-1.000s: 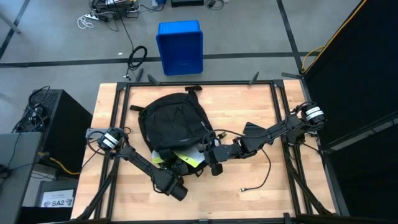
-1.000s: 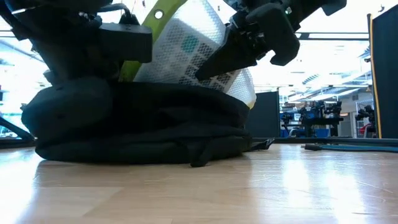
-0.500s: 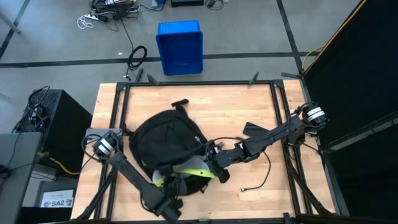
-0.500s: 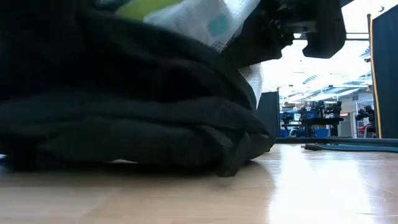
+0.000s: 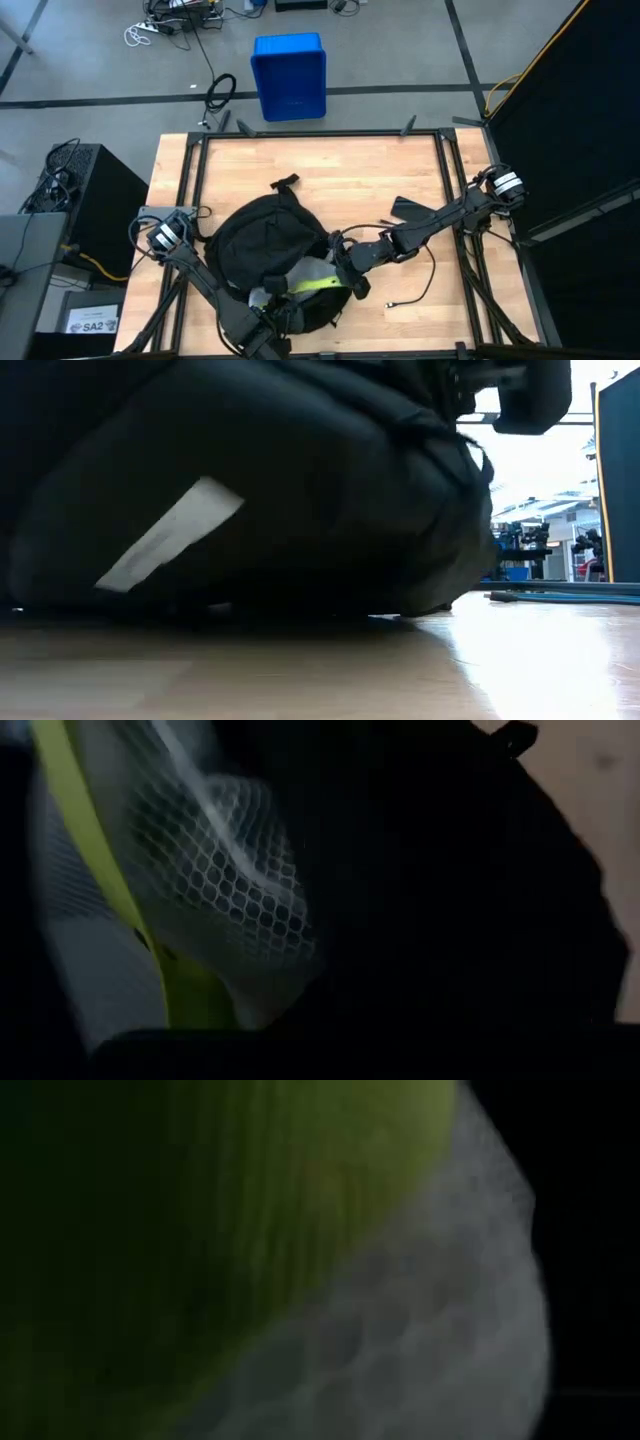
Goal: Unpack backpack
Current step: Put the white zip bag into the black backpack
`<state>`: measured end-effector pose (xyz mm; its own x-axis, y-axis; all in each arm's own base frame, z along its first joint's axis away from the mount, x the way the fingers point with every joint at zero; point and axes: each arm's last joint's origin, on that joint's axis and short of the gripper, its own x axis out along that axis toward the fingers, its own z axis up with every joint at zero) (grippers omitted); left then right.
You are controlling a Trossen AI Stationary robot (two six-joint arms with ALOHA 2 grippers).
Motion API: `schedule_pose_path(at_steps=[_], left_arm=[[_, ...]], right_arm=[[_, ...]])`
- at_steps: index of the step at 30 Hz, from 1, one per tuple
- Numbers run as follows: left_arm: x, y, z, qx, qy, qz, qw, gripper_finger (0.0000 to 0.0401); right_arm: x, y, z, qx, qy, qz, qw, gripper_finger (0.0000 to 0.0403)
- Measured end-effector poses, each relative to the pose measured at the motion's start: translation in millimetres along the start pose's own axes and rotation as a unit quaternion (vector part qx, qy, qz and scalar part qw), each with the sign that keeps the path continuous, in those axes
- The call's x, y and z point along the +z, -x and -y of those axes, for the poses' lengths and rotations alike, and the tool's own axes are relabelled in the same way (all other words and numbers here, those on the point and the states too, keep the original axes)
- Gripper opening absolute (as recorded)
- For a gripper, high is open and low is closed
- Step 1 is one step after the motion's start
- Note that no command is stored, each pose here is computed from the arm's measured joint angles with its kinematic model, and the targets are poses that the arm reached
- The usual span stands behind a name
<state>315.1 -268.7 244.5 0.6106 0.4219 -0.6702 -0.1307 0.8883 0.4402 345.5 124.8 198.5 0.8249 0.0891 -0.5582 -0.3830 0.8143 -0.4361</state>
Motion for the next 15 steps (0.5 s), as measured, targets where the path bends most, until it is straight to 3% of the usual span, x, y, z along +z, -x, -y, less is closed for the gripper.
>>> schedule_pose_path(at_steps=[3,6,9,11,15], left_arm=[[1.2,4.6,1.0,0.027,-0.023,0.029,0.999,0.0000],[12.1,12.1,-0.1,0.058,0.006,0.086,0.995,0.0000],[10.1,22.5,8.0,0.055,-0.006,0.109,0.992,0.0000],[11.5,27.4,11.9,0.049,0.007,0.126,0.991,0.0000],[12.5,30.3,14.2,0.038,0.008,0.136,0.990,0.0000]], right_arm=[[-7.4,-0.8,6.1,-0.038,-0.012,-0.037,0.999,0.0016],[-10.2,-2.5,11.3,-0.092,-0.030,-0.059,0.994,0.0016],[-7.2,-1.4,11.4,-0.114,-0.034,-0.055,0.991,0.0016],[-6.2,-2.0,10.3,-0.095,-0.029,-0.043,0.994,0.0016],[-0.8,-2.6,4.4,0.005,-0.016,0.014,1.000,0.0016]])
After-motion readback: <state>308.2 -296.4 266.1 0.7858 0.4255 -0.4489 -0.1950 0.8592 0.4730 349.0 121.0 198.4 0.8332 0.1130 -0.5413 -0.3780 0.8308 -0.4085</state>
